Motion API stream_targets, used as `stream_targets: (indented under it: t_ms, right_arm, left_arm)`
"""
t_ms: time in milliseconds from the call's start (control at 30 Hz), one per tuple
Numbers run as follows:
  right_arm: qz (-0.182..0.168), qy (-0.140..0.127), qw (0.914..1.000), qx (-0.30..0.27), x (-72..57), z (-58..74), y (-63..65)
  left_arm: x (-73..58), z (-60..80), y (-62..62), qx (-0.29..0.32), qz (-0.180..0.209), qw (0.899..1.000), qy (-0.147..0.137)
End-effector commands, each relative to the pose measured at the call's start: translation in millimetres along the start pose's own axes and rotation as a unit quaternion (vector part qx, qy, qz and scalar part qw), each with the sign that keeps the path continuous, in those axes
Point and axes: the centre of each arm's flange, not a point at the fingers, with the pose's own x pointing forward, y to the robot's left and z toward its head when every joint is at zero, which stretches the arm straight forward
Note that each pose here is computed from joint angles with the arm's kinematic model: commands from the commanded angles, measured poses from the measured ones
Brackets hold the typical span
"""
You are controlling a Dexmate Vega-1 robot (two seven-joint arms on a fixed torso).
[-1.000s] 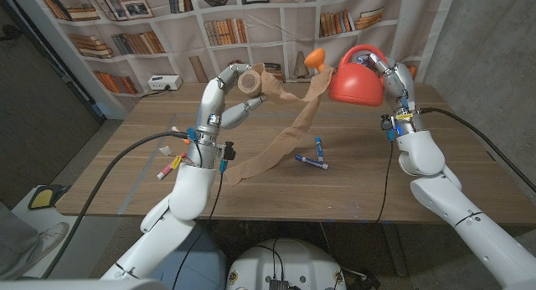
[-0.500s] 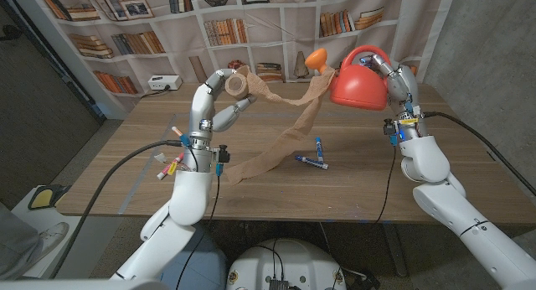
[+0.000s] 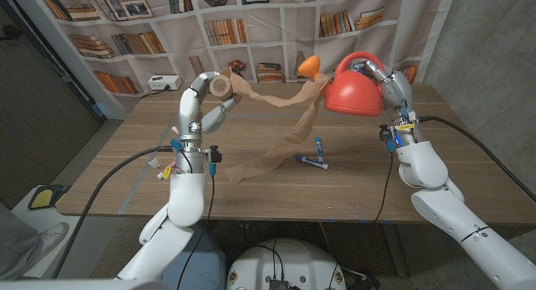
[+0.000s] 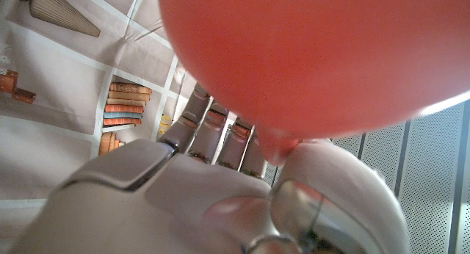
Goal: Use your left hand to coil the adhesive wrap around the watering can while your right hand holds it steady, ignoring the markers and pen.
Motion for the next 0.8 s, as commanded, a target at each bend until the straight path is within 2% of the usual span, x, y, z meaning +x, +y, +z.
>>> stream_targets:
  t_ms: [33,367,467,800]
  right_arm:
    - [0.011,-0.006,0.9998,0.015,-4.3,5.5,11.8]
    - [0.026,-0.027,0.9989,0.027,-7.8,19.6,21.0]
    - [0.030,-0.028,0.9988,0.028,-8.6,20.3,23.0]
    - [0.065,-0.015,0.9968,0.043,-15.0,16.2,42.8]
  left_arm:
    - [-4.7,-18.6,6.4,0.010,0.016,0.999,0.034]
    - [-1.8,-33.5,0.5,0.007,0.006,0.998,0.062]
    - [-0.2,-35.8,-1.1,0.006,0.004,0.998,0.064]
    - [15.8,-48.6,-8.0,0.007,-0.013,0.997,0.070]
